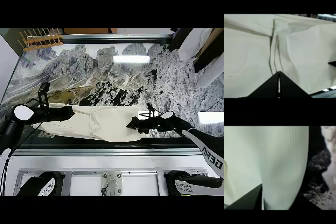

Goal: Fold the clothes and pants, and hang the long-sleeved shirts on hangers.

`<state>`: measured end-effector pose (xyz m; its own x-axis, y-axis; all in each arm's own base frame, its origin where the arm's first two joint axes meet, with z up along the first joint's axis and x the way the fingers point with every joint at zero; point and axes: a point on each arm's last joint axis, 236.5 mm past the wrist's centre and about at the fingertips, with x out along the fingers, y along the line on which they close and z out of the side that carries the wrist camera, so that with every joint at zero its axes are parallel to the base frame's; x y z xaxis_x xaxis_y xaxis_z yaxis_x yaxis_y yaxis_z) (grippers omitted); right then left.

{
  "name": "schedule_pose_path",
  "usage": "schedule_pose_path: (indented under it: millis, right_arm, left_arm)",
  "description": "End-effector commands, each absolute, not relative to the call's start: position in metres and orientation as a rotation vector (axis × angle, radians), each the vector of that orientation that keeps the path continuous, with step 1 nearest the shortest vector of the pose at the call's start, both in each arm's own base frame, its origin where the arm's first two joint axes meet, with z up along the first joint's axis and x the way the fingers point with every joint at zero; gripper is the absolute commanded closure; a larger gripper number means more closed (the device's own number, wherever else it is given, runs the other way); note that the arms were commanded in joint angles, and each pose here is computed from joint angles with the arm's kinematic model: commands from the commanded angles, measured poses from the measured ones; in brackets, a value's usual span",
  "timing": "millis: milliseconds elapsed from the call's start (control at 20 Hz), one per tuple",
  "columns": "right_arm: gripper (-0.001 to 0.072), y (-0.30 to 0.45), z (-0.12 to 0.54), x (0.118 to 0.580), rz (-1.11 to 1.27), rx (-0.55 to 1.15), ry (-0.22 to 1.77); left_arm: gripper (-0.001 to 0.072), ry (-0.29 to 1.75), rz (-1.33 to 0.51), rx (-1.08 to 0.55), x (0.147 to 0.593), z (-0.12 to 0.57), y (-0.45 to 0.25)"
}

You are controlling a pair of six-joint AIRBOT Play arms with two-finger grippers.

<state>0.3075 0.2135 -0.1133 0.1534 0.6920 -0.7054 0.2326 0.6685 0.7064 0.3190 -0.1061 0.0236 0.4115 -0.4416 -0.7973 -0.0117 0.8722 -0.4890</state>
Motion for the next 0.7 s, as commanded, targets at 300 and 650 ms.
schedule_pose_path:
  millis: [300, 650]
  right_arm:
    - [0.0699, 0.141, -0.09, 0.317, 0.364, 0.699, 1.438]
    - [0.07, -0.032, -0.01, 0.306, 0.034, 0.392, 1.496]
  left_arm:
    - [0.0688, 1.204, -0.434, -0.363, 0.31, -0.01, -0.191]
    - [0.0687, 1.346, -0.624, -0.187, 0.323, -0.065, -0.315]
